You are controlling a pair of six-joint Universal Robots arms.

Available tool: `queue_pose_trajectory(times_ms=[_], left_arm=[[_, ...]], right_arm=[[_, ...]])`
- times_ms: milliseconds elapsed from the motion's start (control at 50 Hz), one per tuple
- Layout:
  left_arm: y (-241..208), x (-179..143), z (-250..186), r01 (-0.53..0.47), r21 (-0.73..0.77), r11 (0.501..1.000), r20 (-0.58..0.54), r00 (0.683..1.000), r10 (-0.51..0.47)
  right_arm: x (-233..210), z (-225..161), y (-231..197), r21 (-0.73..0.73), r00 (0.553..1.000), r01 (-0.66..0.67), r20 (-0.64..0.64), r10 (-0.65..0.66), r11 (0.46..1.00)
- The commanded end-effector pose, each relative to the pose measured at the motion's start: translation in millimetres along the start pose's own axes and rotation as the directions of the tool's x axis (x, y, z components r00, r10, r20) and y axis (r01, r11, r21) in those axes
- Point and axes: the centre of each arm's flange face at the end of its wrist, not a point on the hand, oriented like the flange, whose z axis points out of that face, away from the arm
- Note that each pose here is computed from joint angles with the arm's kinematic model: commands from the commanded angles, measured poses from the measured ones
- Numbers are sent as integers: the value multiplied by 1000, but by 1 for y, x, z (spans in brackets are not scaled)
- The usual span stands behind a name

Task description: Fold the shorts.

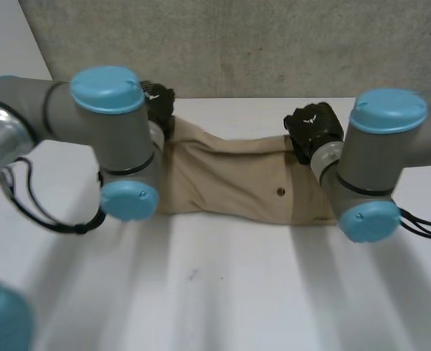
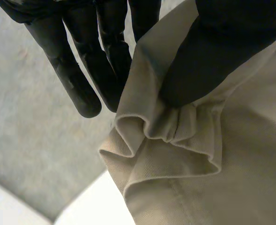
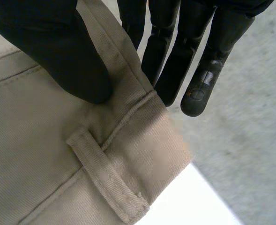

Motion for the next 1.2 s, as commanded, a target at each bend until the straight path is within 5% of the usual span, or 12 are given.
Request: queue_pose_trajectory(times_ms=[20, 300, 580, 700, 860, 1020, 1200], left_arm=[[17, 29, 50, -50, 179, 983, 36, 998, 44], [75, 51, 82, -40, 281, 959, 97, 995, 13], [-1, 0, 64, 21, 335, 942, 214, 972, -98], [-12, -36, 31, 76, 266, 961, 173, 977, -125], [15, -29, -3, 107, 180, 978, -14, 994, -106], [59, -33, -26, 94, -31, 995, -55, 994, -96], [85, -23, -57, 146, -162, 976, -102, 981, -164]], right_arm=[[-12, 59, 23, 88, 973, 192, -146, -178, 977], [-30, 105, 76, 105, 940, 301, -198, -277, 948], [54, 55, -37, 299, 958, -16, -268, 100, 954], [68, 12, -38, 191, 975, -141, -141, 170, 971], [62, -25, 2, -83, 946, -325, -26, 324, 942], [43, -43, 48, -258, 934, -347, -10, 357, 902], [22, -31, 91, -270, 933, -350, -17, 359, 897]])
